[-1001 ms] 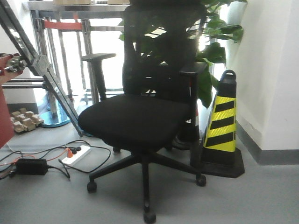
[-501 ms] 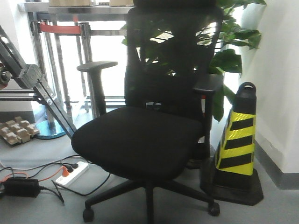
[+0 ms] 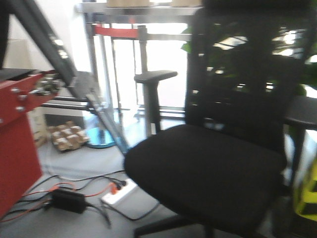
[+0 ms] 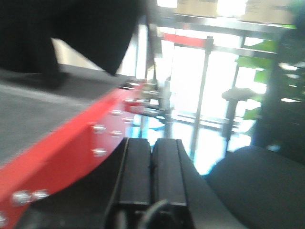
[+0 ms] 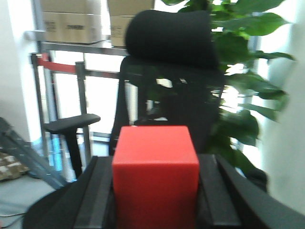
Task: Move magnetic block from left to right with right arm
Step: 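Turn the base past the black chair toward the second table, then drive up to the second table holding the cube, then lower the red cube onto the second table with the right gripper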
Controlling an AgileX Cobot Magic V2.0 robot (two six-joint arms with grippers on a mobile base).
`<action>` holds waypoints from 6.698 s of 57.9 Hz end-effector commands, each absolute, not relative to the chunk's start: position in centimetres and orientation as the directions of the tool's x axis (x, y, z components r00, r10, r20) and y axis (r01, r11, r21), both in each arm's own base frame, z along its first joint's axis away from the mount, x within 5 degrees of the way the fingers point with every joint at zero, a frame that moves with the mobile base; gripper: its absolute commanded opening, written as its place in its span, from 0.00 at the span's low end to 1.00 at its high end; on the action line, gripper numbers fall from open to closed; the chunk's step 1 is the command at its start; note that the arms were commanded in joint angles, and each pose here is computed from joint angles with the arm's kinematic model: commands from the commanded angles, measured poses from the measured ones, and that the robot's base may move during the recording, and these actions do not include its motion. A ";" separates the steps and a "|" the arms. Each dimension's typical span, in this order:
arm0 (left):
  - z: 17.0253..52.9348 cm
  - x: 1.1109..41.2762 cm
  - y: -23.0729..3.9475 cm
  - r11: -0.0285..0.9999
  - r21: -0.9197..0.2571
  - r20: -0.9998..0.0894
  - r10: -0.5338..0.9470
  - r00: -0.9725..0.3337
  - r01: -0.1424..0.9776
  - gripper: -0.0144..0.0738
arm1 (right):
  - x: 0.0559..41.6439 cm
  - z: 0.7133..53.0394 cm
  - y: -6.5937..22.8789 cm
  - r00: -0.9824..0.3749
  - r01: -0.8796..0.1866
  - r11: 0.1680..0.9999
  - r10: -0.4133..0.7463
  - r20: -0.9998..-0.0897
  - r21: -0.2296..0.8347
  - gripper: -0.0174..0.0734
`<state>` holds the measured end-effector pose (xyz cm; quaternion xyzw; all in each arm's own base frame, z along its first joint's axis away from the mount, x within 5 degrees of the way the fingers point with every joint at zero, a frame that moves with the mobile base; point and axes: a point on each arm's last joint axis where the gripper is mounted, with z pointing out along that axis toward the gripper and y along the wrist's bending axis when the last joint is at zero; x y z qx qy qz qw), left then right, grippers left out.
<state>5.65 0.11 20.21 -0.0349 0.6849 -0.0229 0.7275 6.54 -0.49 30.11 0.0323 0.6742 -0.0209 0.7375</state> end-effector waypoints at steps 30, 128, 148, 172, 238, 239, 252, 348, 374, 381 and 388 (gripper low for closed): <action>20.8 5.5 0.1 0.996 -0.092 -0.984 -0.090 0.152 -0.006 0.03 | 6.3 31.9 -0.5 0.205 0.085 0.996 -0.008 -0.979 0.010 0.49; 20.8 5.5 0.1 0.996 -0.092 -0.984 -0.090 0.152 -0.006 0.03 | 6.3 31.9 -0.5 0.205 0.085 0.996 -0.008 -0.979 0.010 0.49; 20.8 5.5 0.1 0.996 -0.092 -0.984 -0.090 0.152 -0.006 0.03 | 6.3 31.9 -0.5 0.205 0.085 0.996 -0.008 -0.979 0.010 0.49; 20.8 5.5 0.1 0.996 -0.092 -0.984 -0.090 0.152 -0.006 0.03 | 6.3 31.9 -0.5 0.205 0.085 0.996 -0.008 -0.979 0.010 0.49; 20.8 5.5 0.1 0.996 -0.092 -0.984 -0.090 0.152 -0.006 0.03 | 6.3 32.0 -0.5 0.170 0.083 0.997 -0.005 -0.985 0.009 0.49; 20.8 5.5 0.1 0.996 -0.092 -0.984 -0.090 0.152 -0.006 0.03 | 6.3 31.9 -0.5 0.155 0.082 0.997 -0.004 -0.988 0.009 0.49; 20.8 5.5 0.1 0.996 -0.092 -0.984 -0.090 0.152 -0.006 0.03 | 7.4 33.5 -0.5 -0.055 0.073 0.997 0.012 -0.998 0.008 0.49; 20.8 5.5 0.1 0.996 -0.092 -0.984 -0.090 0.152 -0.006 0.03 | 27.5 27.0 22.7 -0.987 0.014 0.990 0.036 -0.159 0.138 0.49; 20.8 5.5 0.1 0.996 -0.092 -0.984 -0.090 0.152 -0.006 0.03 | 29.3 24.8 24.9 -0.993 0.019 0.991 0.034 -0.112 0.133 0.49; 20.8 5.5 0.1 0.996 -0.092 -0.984 -0.090 0.152 -0.006 0.03 | 29.3 24.2 25.2 -0.994 0.016 0.992 0.029 -0.105 0.126 0.49; 20.8 5.5 0.1 0.996 -0.092 -0.984 -0.090 0.152 -0.006 0.03 | 29.1 24.1 25.5 -0.994 0.006 0.992 0.020 -0.106 0.127 0.49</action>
